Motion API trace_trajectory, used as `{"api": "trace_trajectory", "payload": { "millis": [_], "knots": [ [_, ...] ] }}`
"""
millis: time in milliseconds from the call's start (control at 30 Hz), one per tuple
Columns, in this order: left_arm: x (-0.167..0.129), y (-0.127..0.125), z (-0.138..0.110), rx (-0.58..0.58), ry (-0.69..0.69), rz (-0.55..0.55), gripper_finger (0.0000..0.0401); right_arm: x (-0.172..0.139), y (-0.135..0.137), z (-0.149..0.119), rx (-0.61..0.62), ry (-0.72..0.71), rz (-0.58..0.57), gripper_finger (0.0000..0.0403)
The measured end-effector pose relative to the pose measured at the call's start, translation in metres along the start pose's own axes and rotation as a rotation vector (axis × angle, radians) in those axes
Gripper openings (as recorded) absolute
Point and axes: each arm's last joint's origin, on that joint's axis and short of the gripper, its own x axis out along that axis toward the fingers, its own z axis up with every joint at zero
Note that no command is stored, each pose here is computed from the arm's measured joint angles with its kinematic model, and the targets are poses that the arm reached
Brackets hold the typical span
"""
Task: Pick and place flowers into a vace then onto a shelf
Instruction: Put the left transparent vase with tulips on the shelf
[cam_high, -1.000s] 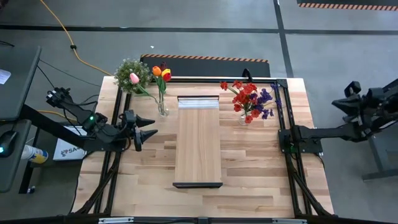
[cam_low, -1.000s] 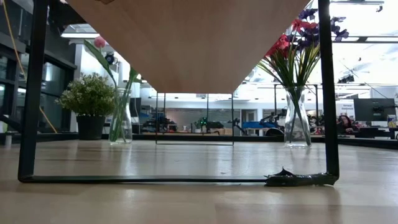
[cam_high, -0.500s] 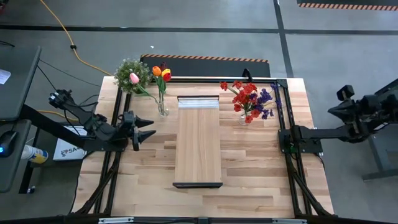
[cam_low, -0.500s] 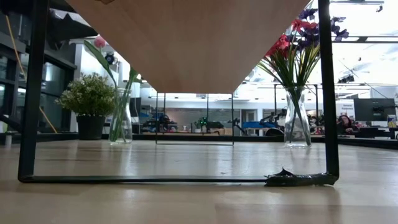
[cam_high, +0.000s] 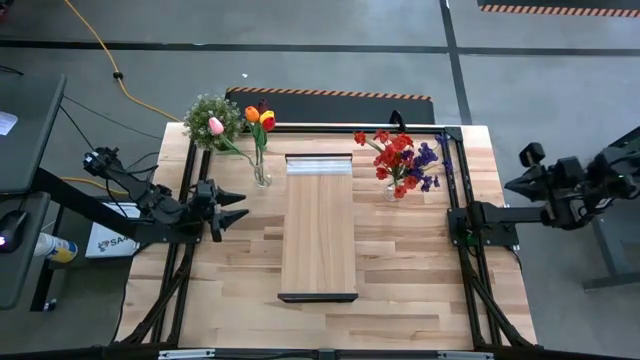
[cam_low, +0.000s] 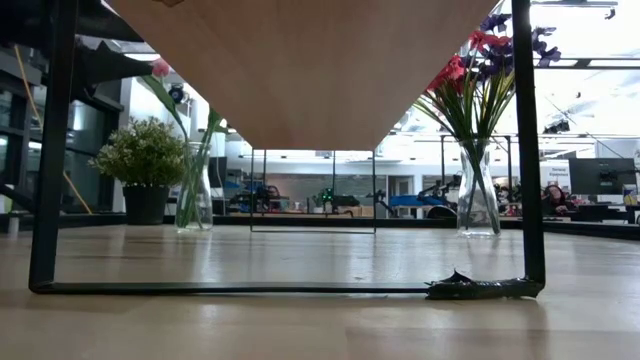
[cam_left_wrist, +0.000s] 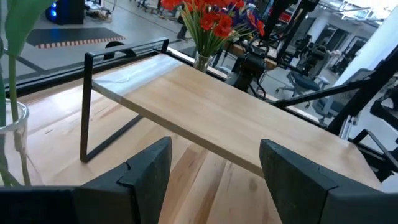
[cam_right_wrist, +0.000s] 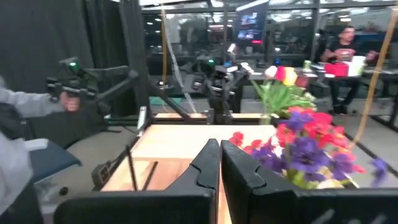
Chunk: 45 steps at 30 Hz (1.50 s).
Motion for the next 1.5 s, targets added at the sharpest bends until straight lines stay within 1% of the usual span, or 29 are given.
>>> {"api": "trace_trajectory", "payload": {
  "millis": [133, 267, 433, 533, 900, 1067, 1333, 1500],
  "knots": [
    [0.0, 0.0, 0.0, 0.002, 0.002, 0.0, 0.0276, 0.015, 0.0, -0.005, 0.0, 0.01, 0.046, 0.0007],
    [0.0, 0.0, -0.001, 0.008, 0.006, 0.002, 0.0276, 0.027, 0.0, -0.01, 0.001, 0.02, 0.062, 0.0008],
    [0.0, -0.001, -0.002, 0.01, 0.033, -0.04, 0.0276, 0.042, 0.0, -0.016, 0.004, 0.022, 0.092, 0.0005],
    [0.0, 0.0, -0.002, 0.016, 0.039, -0.039, 0.0276, 0.052, 0.0, -0.021, 0.006, 0.026, 0.12, 0.0005],
    [0.0, 0.001, -0.005, 0.033, 0.063, -0.025, 0.0276, 0.089, -0.003, -0.045, 0.077, 0.047, 0.126, 0.0005],
    [0.0, 0.003, -0.008, 0.019, 0.087, -0.014, 0.0276, 0.092, -0.002, -0.049, 0.13, 0.064, 0.17, 0.0007],
    [-0.002, 0.004, -0.007, 0.007, 0.078, -0.022, 0.0276, 0.093, -0.002, -0.048, 0.1, 0.055, 0.176, 0.0005],
    [-0.005, 0.006, -0.004, 0.016, 0.06, -0.034, 0.0276, 0.103, -0.003, -0.055, 0.105, 0.034, 0.176, 0.0007]
  ]
}}
